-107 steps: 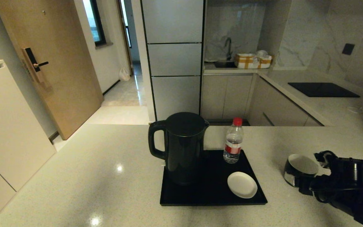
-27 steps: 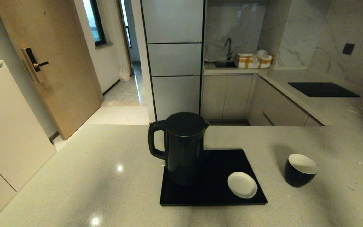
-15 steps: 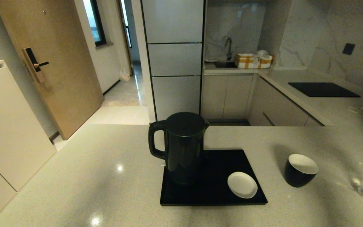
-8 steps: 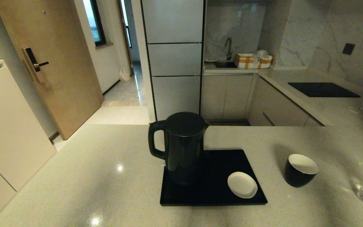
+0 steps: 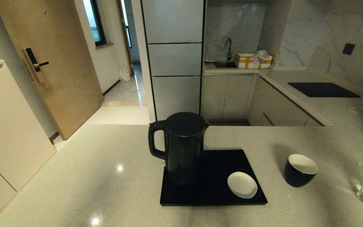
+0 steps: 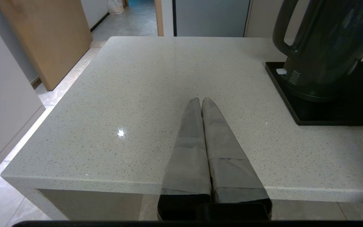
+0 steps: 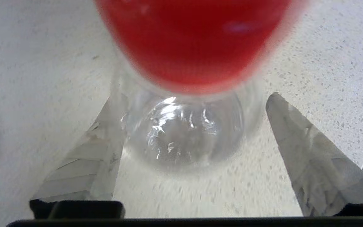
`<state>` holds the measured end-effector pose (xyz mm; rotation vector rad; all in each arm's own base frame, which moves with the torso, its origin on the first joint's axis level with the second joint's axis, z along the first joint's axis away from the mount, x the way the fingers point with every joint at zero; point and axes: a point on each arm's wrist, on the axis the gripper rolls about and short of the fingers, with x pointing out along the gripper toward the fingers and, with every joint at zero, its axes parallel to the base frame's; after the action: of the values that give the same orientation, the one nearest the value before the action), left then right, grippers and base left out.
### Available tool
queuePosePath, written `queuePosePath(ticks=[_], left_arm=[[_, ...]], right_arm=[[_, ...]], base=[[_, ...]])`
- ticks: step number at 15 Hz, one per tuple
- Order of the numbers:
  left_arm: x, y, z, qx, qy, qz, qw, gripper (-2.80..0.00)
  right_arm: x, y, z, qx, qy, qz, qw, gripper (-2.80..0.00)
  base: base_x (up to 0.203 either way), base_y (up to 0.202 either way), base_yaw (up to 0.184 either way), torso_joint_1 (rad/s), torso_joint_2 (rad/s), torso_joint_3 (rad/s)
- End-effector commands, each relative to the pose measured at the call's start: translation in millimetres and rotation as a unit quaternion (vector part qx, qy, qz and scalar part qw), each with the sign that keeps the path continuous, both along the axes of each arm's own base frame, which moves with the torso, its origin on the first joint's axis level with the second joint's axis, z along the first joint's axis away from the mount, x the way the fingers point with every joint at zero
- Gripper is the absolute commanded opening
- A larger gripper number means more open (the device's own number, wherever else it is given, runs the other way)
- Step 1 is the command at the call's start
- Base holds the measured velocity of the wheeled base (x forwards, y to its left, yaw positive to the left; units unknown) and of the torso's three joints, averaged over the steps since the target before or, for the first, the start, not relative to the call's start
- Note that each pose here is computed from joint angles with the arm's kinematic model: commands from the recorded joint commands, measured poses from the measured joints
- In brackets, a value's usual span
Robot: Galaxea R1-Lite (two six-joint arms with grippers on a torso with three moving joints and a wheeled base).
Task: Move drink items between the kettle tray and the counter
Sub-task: Place it on the right
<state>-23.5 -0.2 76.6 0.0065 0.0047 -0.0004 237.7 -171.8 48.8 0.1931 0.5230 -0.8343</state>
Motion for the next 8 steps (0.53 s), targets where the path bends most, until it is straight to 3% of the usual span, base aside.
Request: queuePosePath(ticks=[1,3,6,7,8], left_arm=[[0.0,0.0,0.0,0.0,0.0,0.0,1.0,-2.8],[0.0,0.0,0.0,0.0,0.0,0.0,1.0,-2.8],[0.0,0.0,0.0,0.001,0.0,0.0,1.0,-2.8],[0.0,0.0,0.0,0.0,0.0,0.0,1.0,-2.8],[0.0,0.0,0.0,0.0,0.0,0.0,1.0,-2.8]], right_arm=[[-16.9,9.7,30.3,-0.012,-0.038,0.025,0.999,0.0],[-28.4,18.3,47.2,-0.006,-0.049,0.05,0.998,0.0],[-62.7,45.5,113.9,-0.025,-0.1,0.086,0.991,0.0],[-80.2,59.6,137.3,-0.023,-0.113,0.105,0.988,-2.8],[-98.6,74.8,156.2,-0.015,-0.121,0.13,0.984,-2.8]], base=[[0.0,0.0,0.0,0.0,0.0,0.0],[0.0,0.0,0.0,0.0,0.0,0.0],[0.0,0.0,0.0,0.0,0.0,0.0],[0.0,0.0,0.0,0.0,0.0,0.0],[0.0,0.0,0.0,0.0,0.0,0.0]])
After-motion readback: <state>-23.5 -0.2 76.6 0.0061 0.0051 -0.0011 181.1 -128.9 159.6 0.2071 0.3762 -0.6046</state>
